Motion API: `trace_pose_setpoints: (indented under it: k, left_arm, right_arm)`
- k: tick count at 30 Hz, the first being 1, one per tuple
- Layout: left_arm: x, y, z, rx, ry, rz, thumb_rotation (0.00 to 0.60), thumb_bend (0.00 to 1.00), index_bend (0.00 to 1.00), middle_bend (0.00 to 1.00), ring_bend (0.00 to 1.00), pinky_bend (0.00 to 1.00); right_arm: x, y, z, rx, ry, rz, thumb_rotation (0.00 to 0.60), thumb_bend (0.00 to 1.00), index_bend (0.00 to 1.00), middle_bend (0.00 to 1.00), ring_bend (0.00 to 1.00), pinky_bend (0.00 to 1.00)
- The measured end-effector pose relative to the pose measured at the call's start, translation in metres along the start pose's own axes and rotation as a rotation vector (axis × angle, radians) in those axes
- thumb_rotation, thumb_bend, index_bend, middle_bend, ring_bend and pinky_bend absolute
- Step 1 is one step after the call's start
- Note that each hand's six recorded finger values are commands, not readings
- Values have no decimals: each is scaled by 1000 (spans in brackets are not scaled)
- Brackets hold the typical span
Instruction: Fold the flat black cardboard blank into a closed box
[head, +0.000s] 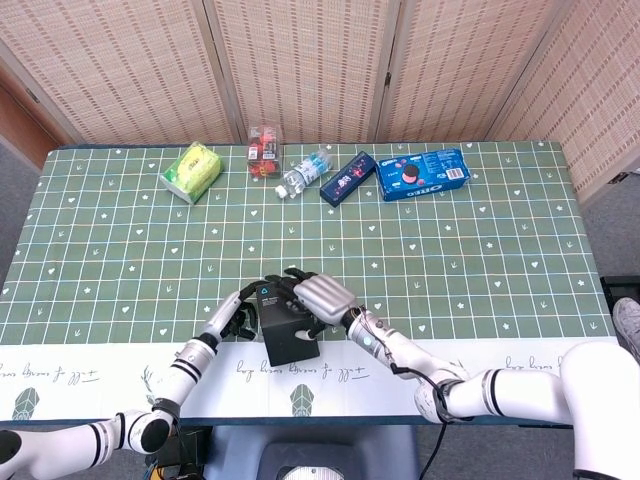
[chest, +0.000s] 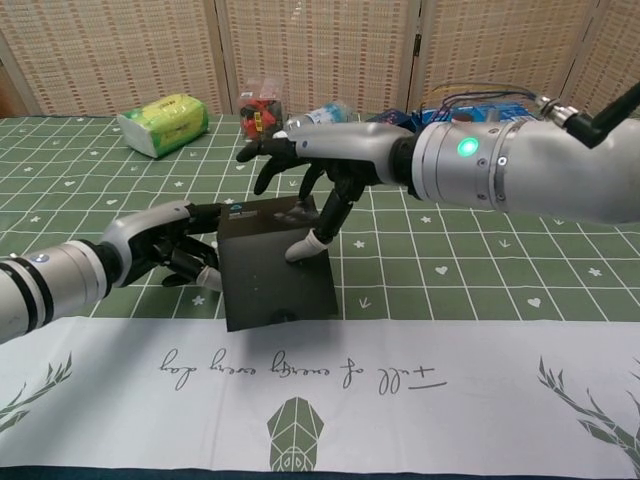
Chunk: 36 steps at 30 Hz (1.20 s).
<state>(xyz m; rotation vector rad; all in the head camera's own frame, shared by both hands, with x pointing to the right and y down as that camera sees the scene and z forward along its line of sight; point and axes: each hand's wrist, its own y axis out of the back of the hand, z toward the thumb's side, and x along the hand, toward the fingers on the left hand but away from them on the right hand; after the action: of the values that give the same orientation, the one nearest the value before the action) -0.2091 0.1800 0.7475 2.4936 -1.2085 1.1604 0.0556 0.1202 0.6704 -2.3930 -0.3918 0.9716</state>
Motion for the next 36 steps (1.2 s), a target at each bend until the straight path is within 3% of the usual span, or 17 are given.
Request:
trace_pose_setpoints:
  k: [4, 8, 13, 23, 30, 36]
  left_arm:
    - [-1, -1, 0, 12, 6, -10, 600, 113, 107, 218, 611, 899]
    - [-3, -3, -1, 45, 19, -54, 600, 112, 1, 92, 571, 898]
    - [-7, -1, 1, 103, 26, -104, 600, 112, 0, 5, 533, 892]
    - [-14, 14, 0, 247, 69, -185, 600, 112, 0, 0, 473, 876]
    - [-17, 36, 2, 287, 65, -139, 600, 112, 0, 0, 472, 876]
    - [-18, 65, 6, 335, 50, -60, 600, 112, 0, 0, 472, 876]
  right_arm:
    - [0, -5, -3, 67, -12, -13, 600, 207, 71, 177, 104, 206]
    - [0, -9, -5, 83, -20, -22, 600, 207, 75, 177, 104, 206]
    - [1, -11, -6, 96, -21, -33, 600, 207, 75, 177, 104, 206]
    - [3, -15, -1, 176, 11, -60, 600, 229, 107, 186, 104, 206]
    - [6, -23, 2, 278, 43, -92, 600, 252, 152, 213, 130, 206]
    - [8, -24, 7, 390, 63, -144, 600, 323, 222, 250, 169, 230]
